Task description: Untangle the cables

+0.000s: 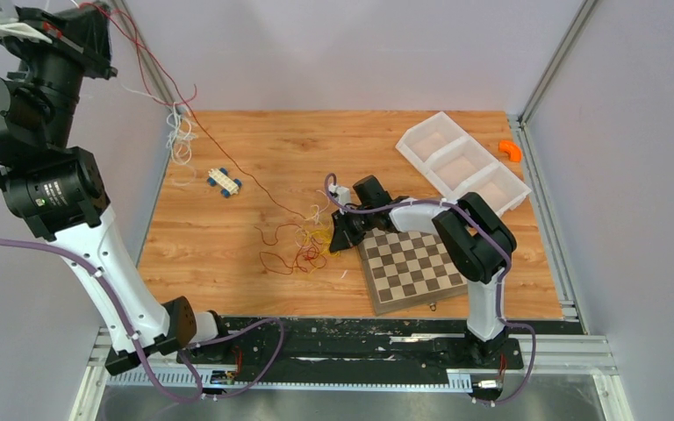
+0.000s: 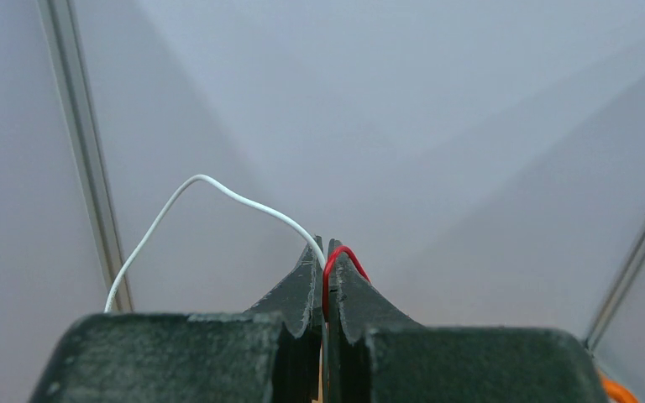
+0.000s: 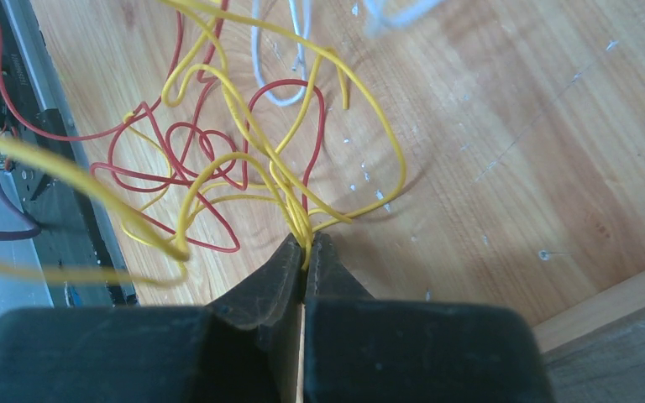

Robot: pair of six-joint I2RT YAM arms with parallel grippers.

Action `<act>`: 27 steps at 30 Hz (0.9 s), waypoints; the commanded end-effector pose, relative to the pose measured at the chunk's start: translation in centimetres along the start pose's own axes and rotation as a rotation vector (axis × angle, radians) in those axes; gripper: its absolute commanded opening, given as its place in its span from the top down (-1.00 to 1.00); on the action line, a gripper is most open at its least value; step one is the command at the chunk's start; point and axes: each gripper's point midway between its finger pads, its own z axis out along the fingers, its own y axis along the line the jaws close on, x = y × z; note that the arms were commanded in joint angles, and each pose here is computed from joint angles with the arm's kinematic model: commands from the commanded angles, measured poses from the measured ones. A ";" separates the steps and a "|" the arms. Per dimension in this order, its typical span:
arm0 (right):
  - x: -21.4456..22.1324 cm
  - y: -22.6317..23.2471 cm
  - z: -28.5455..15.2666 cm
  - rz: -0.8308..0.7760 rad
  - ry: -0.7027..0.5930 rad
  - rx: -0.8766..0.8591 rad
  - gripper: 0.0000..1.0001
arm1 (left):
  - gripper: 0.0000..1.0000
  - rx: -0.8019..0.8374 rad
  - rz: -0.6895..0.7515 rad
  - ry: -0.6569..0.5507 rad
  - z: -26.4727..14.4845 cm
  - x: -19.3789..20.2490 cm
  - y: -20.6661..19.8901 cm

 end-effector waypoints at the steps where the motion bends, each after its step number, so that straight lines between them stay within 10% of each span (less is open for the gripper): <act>1: 1.4 -1.0 0.8 0.021 0.052 0.029 1.00 | 1.00 -0.005 0.003 -0.216 0.2 -6.5 -1.0; 6: -0.2 0.1 0.1 -0.009 0.021 0.008 0.94 | 1.00 0.043 -0.095 -0.114 0.8 -2.6 -0.9; 11: -3.8 3.8 -2.5 -0.109 -0.039 -0.092 -0.02 | 1.00 0.216 -0.243 0.082 -1.0 4.6 -3.7; 17: -7.1 6.8 -6.5 -0.234 -0.089 -0.128 -0.71 | 1.00 0.308 -0.266 0.438 -4.3 20.7 -5.5; 22: -7.6 5.8 -8.5 -0.194 -0.117 -0.103 -0.76 | 1.00 0.296 -0.287 0.752 -6.8 35.1 -6.5; 27: -7.7 5.7 -9.0 -0.191 -0.123 -0.092 -0.72 | -0.53 0.230 -0.229 1.080 -7.7 42.5 -4.2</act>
